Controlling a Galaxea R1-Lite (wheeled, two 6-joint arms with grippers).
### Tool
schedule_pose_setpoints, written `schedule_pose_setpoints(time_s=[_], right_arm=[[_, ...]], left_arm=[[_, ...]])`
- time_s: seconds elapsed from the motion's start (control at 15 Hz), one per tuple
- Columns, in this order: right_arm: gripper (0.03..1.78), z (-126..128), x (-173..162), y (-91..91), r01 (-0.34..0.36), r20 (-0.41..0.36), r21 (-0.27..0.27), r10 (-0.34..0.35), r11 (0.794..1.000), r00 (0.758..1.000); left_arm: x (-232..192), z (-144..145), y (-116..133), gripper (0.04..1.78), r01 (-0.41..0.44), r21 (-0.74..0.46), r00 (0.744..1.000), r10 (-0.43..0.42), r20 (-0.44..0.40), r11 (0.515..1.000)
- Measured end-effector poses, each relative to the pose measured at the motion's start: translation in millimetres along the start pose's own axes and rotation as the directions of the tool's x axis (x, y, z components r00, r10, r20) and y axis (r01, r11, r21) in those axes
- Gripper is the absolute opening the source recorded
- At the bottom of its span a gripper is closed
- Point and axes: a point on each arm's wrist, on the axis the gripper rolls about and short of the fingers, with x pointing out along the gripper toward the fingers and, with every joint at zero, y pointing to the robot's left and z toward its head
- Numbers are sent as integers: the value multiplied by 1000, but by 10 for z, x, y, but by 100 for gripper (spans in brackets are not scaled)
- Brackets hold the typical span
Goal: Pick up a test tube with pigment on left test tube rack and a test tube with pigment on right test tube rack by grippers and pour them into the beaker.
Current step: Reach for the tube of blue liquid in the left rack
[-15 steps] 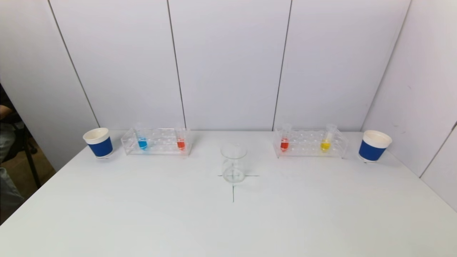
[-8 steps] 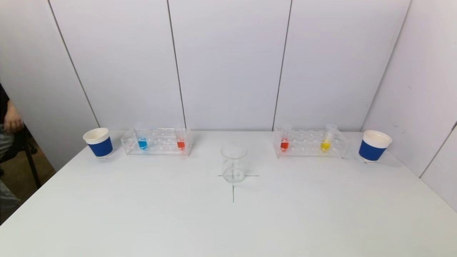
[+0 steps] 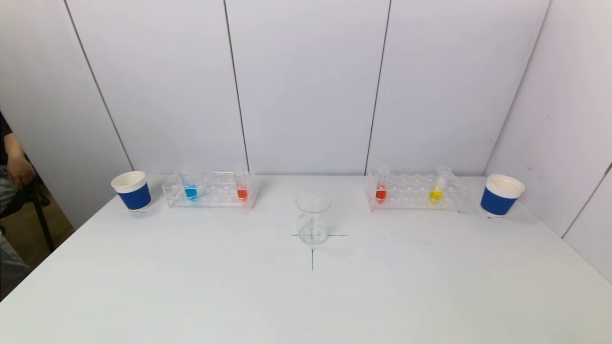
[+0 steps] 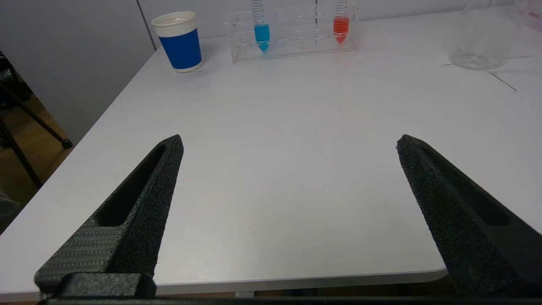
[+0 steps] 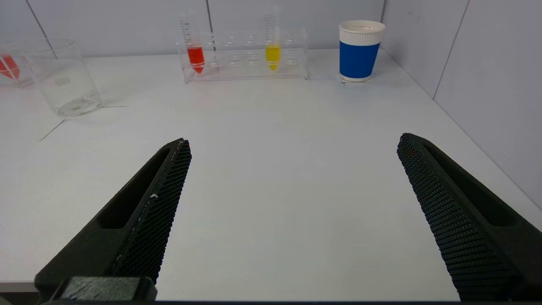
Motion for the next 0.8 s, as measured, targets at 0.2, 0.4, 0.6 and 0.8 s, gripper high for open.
schedule_pose_setpoints(time_s=[0.2, 0.4, 0.6, 0.8], right_arm=[[177, 0, 0, 0, 0, 0, 0, 0, 1000, 1000], [177, 0, 0, 0, 0, 0, 0, 0, 1000, 1000], [177, 0, 0, 0, 0, 0, 0, 0, 1000, 1000], [177, 0, 0, 0, 0, 0, 0, 0, 1000, 1000]], left_arm=[[-1, 0, 0, 176, -1, 4, 1000, 1, -3, 1000], [-36, 101, 6, 176, -2, 5, 1000, 2, 22, 1000], [-142, 356, 18, 176, 18, 6, 999, -18, 44, 1000], [-179, 734, 44, 176, 26, 0, 998, -26, 59, 1000]])
